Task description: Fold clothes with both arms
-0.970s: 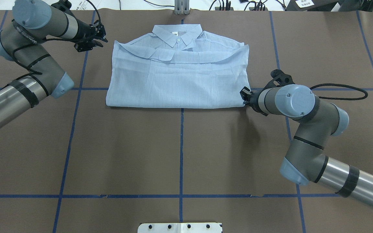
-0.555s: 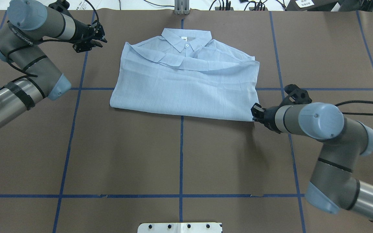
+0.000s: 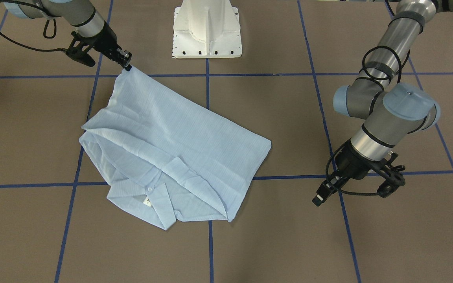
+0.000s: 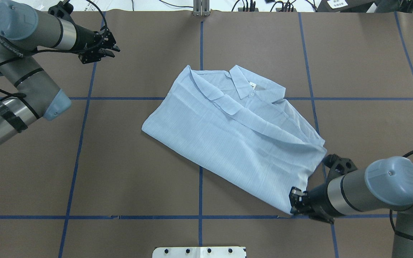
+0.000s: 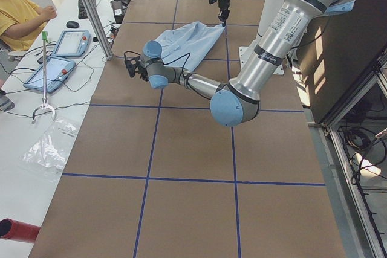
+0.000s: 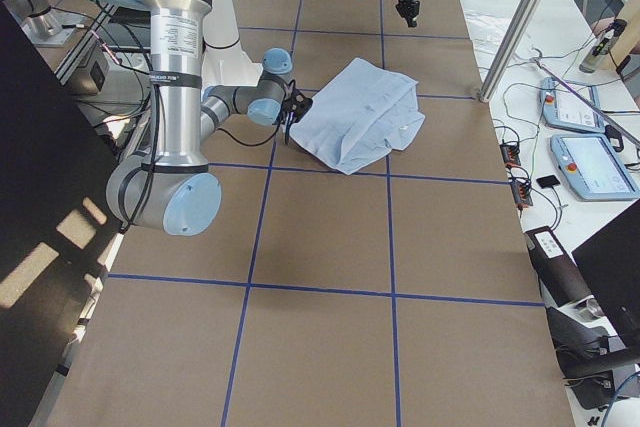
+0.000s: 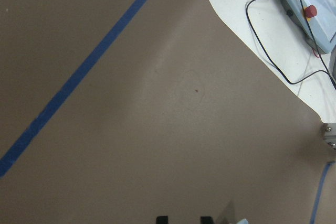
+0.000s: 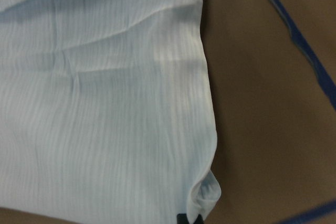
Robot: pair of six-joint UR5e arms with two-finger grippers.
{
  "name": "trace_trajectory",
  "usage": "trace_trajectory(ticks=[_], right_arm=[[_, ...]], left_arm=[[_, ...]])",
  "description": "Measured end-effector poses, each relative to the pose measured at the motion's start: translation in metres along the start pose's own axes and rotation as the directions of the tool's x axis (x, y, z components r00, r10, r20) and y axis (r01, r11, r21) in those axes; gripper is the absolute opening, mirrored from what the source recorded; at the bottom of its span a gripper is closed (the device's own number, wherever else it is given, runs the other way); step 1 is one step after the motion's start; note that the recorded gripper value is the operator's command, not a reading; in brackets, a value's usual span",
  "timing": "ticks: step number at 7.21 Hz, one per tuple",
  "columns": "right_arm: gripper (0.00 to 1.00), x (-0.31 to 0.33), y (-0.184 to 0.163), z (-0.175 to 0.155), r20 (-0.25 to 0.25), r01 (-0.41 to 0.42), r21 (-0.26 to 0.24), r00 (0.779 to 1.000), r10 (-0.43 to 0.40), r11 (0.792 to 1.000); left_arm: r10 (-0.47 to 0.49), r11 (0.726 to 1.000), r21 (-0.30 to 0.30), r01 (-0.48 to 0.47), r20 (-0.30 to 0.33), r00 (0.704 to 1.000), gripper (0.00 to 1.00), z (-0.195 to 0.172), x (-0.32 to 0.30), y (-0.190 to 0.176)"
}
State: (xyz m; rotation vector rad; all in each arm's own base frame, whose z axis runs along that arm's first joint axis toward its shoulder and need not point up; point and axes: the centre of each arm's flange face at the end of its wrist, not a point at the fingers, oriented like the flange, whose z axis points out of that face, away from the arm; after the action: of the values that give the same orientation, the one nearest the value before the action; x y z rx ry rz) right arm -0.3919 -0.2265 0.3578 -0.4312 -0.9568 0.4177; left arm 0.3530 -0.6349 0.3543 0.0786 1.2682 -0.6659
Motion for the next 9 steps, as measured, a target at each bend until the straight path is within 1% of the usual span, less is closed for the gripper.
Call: trace_trajectory(ticks=[1, 2, 3, 4, 5, 6, 7, 8, 9], right_arm=[[0.97, 0.013, 0.026, 0.006, -0.066, 0.010, -0.125, 0.998, -0.018, 0.992], [1.00, 0.028, 0.045, 0.011, -0.118, 0.014, -0.201, 0.992, -0.039, 0.980], [1.00, 0.036, 0.052, 0.008, -0.136, 0.013, -0.229, 0.990, -0.045, 0.973], [1.00, 0.034, 0.050, -0.002, -0.122, 0.011, -0.232, 0.992, -0.040, 0.973], [1.00, 0.025, 0.040, -0.013, -0.090, 0.004, -0.214, 0.996, -0.024, 0.977], [1.00, 0.008, 0.023, -0.025, -0.041, -0.007, -0.181, 0.999, -0.001, 0.984], [1.00, -0.010, -0.001, -0.042, 0.019, -0.026, -0.134, 0.999, 0.029, 0.991], [1.00, -0.026, -0.028, -0.064, 0.084, -0.049, -0.079, 0.995, 0.055, 0.996], [1.00, -0.040, -0.054, -0.084, 0.141, -0.065, -0.025, 0.988, 0.068, 0.998]], left_arm=[[-0.010, 1.000, -0.027, 0.010, -0.013, 1.000, 0.36, -0.008, 0.000, 0.011], [-0.031, 0.998, -0.052, 0.029, -0.025, 0.999, 0.36, -0.012, 0.002, 0.027], [-0.044, 0.996, -0.074, 0.042, -0.034, 0.998, 0.38, -0.016, 0.001, 0.043], [-0.050, 0.994, -0.097, 0.046, -0.045, 0.998, 0.40, -0.028, -0.006, 0.060], [-0.058, 0.990, -0.130, 0.050, -0.055, 0.997, 0.43, -0.041, -0.012, 0.083], [-0.069, 0.984, -0.171, 0.058, -0.059, 0.996, 0.46, -0.045, -0.015, 0.111], [-0.085, 0.976, -0.207, 0.072, -0.054, 0.995, 0.46, -0.046, -0.018, 0.135], [-0.112, 0.966, -0.238, 0.100, -0.037, 0.993, 0.49, -0.045, -0.024, 0.155], [-0.143, 0.958, -0.253, 0.136, -0.008, 0.990, 0.49, -0.039, -0.030, 0.171]])
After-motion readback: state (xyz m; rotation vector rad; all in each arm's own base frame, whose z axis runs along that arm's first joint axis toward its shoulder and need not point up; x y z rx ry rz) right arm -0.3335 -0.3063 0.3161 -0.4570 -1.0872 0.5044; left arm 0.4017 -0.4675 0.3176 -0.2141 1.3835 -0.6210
